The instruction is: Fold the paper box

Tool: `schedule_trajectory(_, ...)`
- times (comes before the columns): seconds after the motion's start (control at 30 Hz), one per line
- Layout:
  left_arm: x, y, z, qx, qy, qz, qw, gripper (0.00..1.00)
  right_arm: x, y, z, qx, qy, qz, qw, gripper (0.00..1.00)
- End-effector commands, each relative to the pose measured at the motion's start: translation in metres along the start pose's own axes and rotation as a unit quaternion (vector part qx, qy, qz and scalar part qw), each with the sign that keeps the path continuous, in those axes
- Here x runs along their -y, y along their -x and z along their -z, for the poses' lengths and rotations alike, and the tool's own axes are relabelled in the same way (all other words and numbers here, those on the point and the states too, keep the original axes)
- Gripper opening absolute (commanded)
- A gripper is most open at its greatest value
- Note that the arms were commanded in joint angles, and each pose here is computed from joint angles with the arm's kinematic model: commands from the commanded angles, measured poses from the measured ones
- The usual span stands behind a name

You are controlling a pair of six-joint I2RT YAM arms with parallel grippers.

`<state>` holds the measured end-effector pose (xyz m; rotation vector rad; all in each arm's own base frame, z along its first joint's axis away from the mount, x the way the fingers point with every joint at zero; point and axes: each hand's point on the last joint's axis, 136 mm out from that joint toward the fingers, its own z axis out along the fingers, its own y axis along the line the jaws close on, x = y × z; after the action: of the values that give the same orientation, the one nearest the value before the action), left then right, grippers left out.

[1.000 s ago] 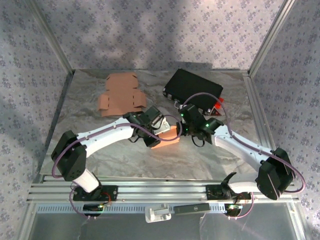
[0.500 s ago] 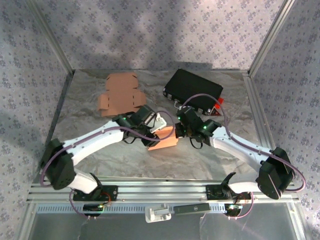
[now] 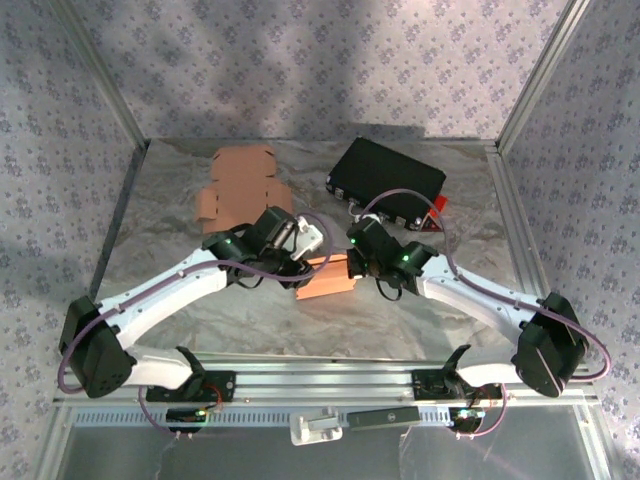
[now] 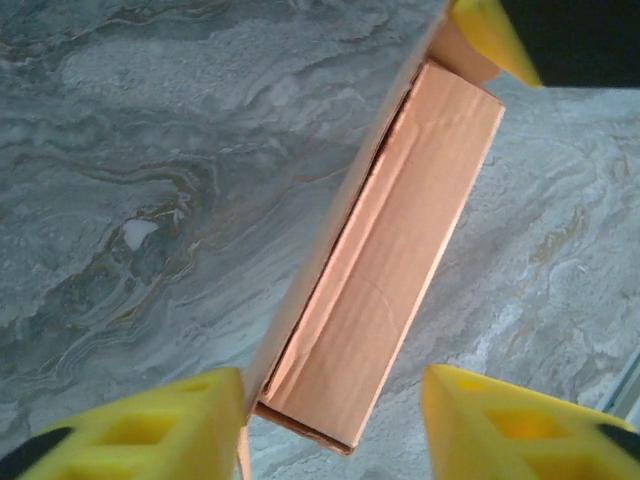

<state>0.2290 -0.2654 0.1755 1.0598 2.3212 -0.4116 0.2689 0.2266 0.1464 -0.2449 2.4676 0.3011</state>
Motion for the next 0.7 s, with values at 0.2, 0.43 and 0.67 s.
schedule_trajectory(0.2,-0.022,-0.026,0.026,-0.040,0.059,0.124,0.990,0.40,0.006,-0.005,0.002,-0.010,-0.025,-0.002,1.000,0.01)
schedule_trajectory(0.43,-0.026,-0.033,0.011,-0.058,0.087,0.115,0.988,0.33,0.004,-0.005,0.001,-0.011,-0.026,-0.002,1.000,0.01)
schedule_trajectory(0.67,-0.018,-0.021,0.001,-0.064,0.086,0.100,0.989,0.30,0.005,-0.006,0.001,-0.013,-0.032,-0.001,0.999,0.01)
